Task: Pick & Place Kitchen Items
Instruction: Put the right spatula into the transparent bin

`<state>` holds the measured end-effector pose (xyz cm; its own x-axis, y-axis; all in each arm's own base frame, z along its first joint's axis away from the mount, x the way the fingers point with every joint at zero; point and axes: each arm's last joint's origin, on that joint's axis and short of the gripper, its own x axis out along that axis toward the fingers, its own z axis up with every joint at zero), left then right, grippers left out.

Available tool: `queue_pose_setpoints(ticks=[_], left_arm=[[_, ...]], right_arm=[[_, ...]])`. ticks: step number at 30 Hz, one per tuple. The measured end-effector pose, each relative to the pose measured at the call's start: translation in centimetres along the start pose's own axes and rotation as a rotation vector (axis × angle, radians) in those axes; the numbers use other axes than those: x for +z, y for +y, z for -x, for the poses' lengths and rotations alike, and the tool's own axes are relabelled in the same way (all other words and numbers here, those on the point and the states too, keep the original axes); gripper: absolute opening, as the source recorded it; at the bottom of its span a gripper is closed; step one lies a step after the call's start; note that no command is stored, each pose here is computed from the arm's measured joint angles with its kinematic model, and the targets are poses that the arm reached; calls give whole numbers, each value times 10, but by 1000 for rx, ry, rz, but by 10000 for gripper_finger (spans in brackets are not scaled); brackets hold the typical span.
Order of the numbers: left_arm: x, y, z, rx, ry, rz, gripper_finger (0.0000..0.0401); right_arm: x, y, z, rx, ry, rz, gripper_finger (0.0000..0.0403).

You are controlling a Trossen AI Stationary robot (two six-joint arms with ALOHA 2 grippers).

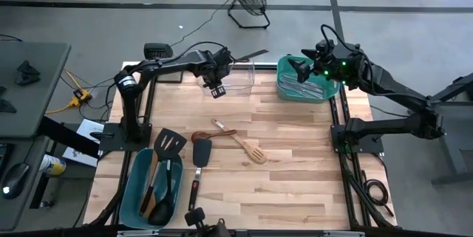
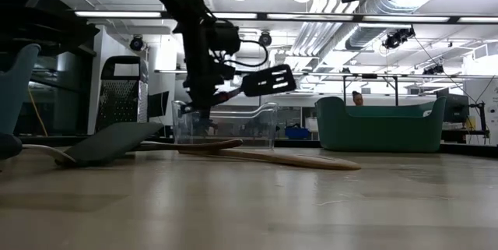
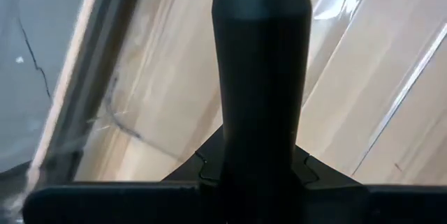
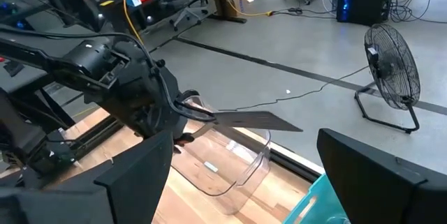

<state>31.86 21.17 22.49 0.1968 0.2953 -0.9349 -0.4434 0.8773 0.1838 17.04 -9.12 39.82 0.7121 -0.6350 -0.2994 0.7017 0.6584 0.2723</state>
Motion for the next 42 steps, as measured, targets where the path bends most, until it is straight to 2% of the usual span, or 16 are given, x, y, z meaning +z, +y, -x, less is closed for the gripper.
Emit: queue_pose_setpoints(ticks=[14, 25, 28, 34, 42], left_arm=[[1, 2, -4, 77, 12, 17, 55], [1, 3, -14, 70, 28, 6, 55], [0, 1, -21, 38, 58, -2, 55], [0, -1, -36, 43, 87, 1, 55], [0, 0, -36, 66, 89, 9, 99]], right_arm=[[0, 0, 0, 0, 0, 0, 349], [-1, 0, 0, -3, 6, 2, 349], [-1, 0, 0, -4, 9, 3, 349], [-1, 0, 0, -1, 10, 6, 349], [-2, 0, 0, -3, 19, 11, 349]])
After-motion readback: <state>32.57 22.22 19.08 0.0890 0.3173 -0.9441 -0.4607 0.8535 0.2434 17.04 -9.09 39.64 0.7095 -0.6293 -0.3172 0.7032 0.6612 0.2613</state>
